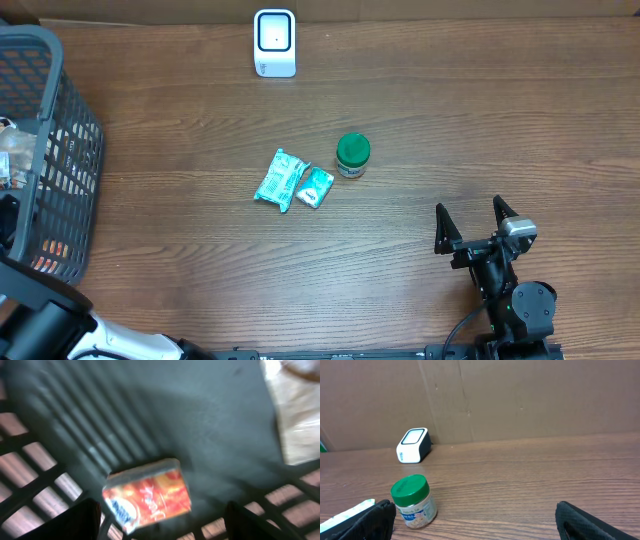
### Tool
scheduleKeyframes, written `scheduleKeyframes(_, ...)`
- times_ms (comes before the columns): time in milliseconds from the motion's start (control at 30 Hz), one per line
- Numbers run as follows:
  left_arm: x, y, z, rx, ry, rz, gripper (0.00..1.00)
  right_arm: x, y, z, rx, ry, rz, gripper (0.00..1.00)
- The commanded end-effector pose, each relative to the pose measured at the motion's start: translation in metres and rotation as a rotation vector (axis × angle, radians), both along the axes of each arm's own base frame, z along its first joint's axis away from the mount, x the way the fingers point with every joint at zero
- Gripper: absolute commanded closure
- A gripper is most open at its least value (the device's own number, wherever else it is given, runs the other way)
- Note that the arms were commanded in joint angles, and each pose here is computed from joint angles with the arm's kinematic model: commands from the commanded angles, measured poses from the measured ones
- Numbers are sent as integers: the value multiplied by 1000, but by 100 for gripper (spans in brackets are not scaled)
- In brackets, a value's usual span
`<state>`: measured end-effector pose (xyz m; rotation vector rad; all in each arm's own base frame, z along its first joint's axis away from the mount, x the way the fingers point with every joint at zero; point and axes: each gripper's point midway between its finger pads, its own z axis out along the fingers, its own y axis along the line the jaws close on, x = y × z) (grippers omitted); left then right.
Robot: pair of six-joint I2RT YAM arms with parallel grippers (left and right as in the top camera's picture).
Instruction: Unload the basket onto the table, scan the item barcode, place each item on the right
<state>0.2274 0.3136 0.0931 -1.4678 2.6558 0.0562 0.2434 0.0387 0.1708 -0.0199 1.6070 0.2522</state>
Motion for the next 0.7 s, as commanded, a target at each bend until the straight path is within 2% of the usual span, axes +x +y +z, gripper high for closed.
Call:
scheduleKeyframes(0, 2, -7, -30, -69, 46, -68, 20, 0, -2, -1, 4, -8, -12, 0)
scheduleKeyframes(233, 3, -16, -71, -158, 110, -89, 23, 0, -2, -1, 4, -8, -12, 0)
scheduleKeyframes(333, 4, -20, -82, -179, 131, -102, 29, 0, -2, -1, 3, -8, -12, 0)
scheduleKeyframes(400, 4, -21, -84, -185, 134, -103, 40, 0, -2, -1, 4, -8, -12, 0)
scheduleKeyframes(500, 4, -21, -84, -184, 133, -102, 74, 0, -2, -1, 3, -8, -12, 0)
scheduleKeyframes(567, 4, -21, -84, -184, 133, -102, 92, 0, -2, -1, 4, -8, -12, 0)
scheduleKeyframes(600, 4, -21, -84, -185, 134, -102, 96, 0, -2, -1, 4, -8, -12, 0)
scheduleKeyframes(667, 3, -22, -83, -188, 137, -101, 96, 0, -2, -1, 4, -8, -12, 0)
